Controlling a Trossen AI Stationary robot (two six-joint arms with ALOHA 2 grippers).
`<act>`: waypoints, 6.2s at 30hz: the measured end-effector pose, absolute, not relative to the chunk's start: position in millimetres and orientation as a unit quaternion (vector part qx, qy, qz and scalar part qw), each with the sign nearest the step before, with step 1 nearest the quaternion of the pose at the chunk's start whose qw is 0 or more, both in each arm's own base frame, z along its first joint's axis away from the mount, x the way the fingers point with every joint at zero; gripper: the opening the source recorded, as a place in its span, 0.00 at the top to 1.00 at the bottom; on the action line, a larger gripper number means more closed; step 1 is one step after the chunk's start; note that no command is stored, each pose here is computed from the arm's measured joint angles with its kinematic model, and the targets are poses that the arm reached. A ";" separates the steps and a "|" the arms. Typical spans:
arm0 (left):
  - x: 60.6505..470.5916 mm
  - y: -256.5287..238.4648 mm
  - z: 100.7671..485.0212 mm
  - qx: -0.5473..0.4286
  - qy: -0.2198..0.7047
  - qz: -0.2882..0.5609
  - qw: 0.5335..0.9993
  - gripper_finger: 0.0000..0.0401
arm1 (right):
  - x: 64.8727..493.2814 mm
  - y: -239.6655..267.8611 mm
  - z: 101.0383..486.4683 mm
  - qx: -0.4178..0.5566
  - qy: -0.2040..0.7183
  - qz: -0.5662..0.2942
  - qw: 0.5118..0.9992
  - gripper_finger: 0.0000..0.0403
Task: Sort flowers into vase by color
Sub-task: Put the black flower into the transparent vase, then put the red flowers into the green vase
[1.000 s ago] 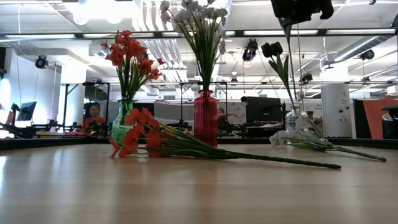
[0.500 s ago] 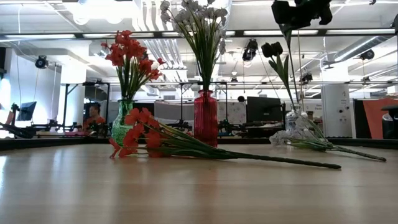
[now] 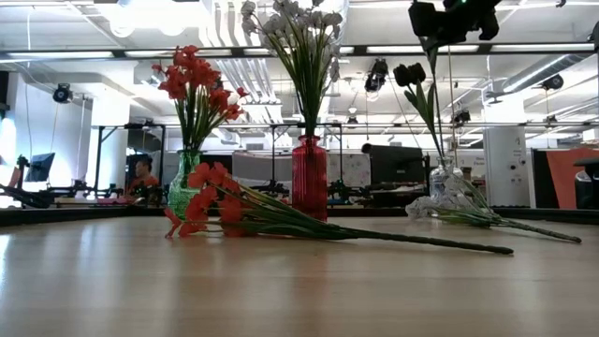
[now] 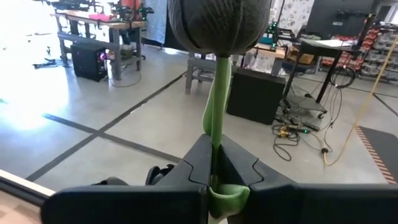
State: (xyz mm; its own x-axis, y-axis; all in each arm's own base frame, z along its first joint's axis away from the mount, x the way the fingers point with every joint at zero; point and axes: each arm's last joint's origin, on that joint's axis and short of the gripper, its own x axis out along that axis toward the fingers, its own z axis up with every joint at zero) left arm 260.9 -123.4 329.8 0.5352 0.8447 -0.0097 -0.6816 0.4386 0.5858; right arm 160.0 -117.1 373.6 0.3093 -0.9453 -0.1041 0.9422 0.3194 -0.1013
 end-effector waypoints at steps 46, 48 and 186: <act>260.6 -122.9 329.4 0.271 0.155 0.457 0.833 0.35 | 161.6 -119.0 353.6 0.014 0.083 -0.594 0.800 0.88; 260.6 -122.9 329.4 0.271 0.155 0.457 0.833 0.35 | 161.6 -119.0 353.7 0.014 0.082 -0.594 0.800 0.85; 207.6 -184.3 273.6 0.097 0.312 0.158 0.932 0.43 | 343.7 103.9 108.6 0.040 0.417 -0.069 0.905 0.87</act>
